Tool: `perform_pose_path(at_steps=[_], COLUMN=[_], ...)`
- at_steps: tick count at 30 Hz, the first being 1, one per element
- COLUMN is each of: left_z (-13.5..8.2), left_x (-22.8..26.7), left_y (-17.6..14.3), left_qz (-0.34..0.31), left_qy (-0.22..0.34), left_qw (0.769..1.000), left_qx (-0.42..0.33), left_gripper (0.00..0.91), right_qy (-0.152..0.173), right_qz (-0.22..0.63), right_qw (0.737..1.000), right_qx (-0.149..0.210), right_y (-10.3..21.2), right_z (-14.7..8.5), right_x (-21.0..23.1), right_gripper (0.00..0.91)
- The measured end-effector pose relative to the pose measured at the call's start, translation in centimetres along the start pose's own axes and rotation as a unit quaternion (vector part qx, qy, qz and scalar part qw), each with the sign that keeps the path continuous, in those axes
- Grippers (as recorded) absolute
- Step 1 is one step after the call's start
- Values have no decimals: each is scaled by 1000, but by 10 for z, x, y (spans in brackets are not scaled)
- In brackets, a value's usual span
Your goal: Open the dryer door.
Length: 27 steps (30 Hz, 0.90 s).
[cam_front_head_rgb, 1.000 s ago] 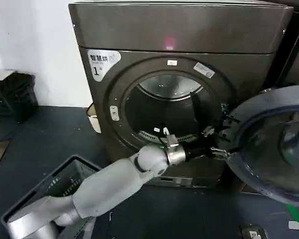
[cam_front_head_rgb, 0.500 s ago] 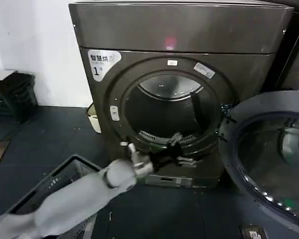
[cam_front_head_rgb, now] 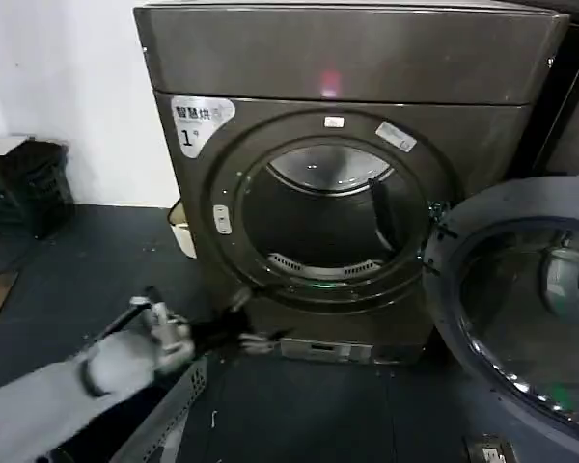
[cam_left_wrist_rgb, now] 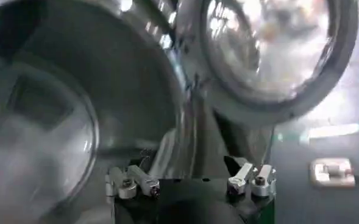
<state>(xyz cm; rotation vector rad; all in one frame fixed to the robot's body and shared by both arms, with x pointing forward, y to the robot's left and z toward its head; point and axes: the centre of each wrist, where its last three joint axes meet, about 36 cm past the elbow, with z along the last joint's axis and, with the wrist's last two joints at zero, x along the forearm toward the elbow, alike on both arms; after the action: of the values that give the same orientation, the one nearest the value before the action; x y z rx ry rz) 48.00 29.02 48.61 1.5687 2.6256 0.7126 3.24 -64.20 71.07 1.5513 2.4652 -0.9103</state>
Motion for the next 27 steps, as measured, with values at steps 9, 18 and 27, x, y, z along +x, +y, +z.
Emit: perform_pose_path(at_steps=[9,18,27], left_z=[22,46,41], left_x=[110,201,252], left_y=[38,51,77], left_qz=[10,21,39], left_qy=[160,306,405], left_qw=[987,951,910], left_qx=[3,-33,-86], left_gripper=[907,907,907], right_qy=[-1,3,3], right_qz=[-4,-9,-6], right_qw=[1000,1000,1000], right_qx=[-11,-17,-11], right_y=[6,15,10], right_z=[7,14,18], right_x=[-5,-10,-13], right_gripper=[907,907,907])
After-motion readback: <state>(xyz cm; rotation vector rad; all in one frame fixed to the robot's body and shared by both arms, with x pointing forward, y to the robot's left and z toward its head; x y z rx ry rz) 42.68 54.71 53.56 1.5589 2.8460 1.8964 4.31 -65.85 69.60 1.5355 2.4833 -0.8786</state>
